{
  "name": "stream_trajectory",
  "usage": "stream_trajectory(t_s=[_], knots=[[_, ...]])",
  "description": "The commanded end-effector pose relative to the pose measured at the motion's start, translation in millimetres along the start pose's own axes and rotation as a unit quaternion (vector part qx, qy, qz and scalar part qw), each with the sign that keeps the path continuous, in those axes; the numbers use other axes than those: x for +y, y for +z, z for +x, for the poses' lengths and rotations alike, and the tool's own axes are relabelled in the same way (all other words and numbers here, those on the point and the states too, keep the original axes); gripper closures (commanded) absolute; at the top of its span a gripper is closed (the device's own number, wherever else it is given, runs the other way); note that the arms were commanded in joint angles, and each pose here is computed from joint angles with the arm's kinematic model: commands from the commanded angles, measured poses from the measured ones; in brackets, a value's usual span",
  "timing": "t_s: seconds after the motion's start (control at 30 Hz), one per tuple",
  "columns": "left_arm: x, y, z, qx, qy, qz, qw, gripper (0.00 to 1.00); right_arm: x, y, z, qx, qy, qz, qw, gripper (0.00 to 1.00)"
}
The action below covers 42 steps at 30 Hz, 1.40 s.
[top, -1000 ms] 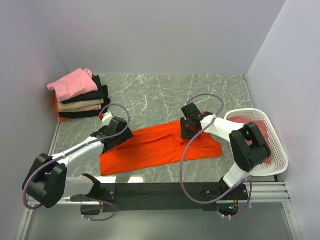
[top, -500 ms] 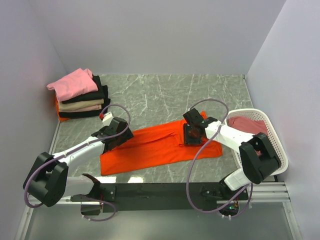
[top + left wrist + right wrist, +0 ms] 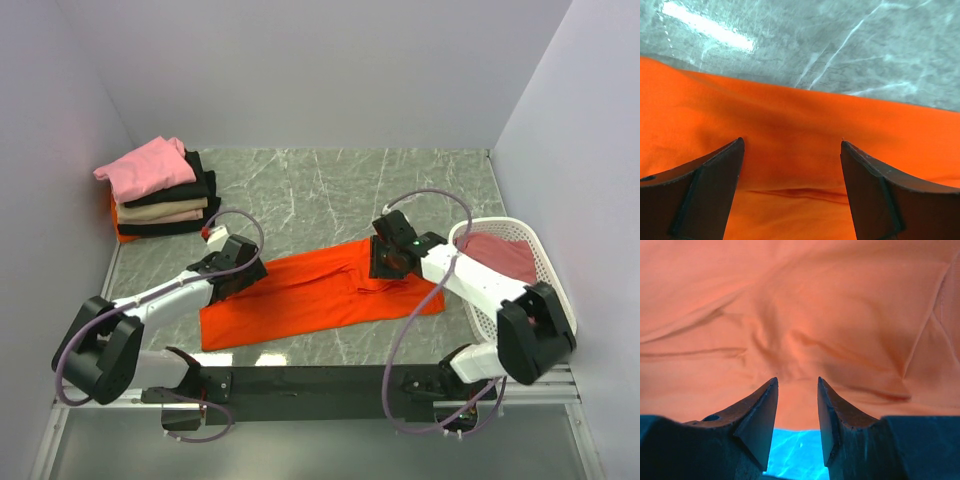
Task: Fold and stack the t-shirts
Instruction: Fold the tshirt
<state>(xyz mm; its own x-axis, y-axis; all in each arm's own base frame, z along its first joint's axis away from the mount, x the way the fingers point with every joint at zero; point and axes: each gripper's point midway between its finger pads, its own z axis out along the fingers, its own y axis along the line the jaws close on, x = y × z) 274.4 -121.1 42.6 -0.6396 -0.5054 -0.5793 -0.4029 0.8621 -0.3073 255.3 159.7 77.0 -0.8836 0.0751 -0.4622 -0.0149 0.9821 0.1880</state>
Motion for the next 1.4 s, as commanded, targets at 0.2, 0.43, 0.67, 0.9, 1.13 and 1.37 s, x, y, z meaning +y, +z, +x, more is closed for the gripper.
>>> stream_trajectory(t_s=[0.2,0.43,0.67,0.9,1.13,1.37], knots=[[5.3,6.9,10.7,0.004,0.004,0.006,1.000,0.16,-26.9,45.4,10.5,0.029,0.015,0.070,0.997,0.55],[9.5,2.5,30.3,0.029,-0.001,0.035,0.999,0.17,-38.7,57.8,23.0,0.053,0.019,0.090,0.994,0.55],[13.3,-2.0,57.8,0.064,-0.022,0.061,0.996,0.17,-40.4,79.6,15.3,0.070,0.023,0.088,0.993,0.55],[11.3,-17.4,80.3,0.084,-0.047,0.094,0.991,0.17,-36.0,96.7,-30.7,0.062,0.024,0.076,0.995,0.55],[21.7,-24.0,107.6,0.116,-0.055,0.094,0.987,0.17,-24.0,119.1,-84.7,0.063,0.013,0.065,0.996,0.55],[5.7,-49.0,125.8,0.143,-0.075,0.130,0.978,0.17,-2.8,141.4,-133.5,0.055,0.012,0.043,0.997,0.55]])
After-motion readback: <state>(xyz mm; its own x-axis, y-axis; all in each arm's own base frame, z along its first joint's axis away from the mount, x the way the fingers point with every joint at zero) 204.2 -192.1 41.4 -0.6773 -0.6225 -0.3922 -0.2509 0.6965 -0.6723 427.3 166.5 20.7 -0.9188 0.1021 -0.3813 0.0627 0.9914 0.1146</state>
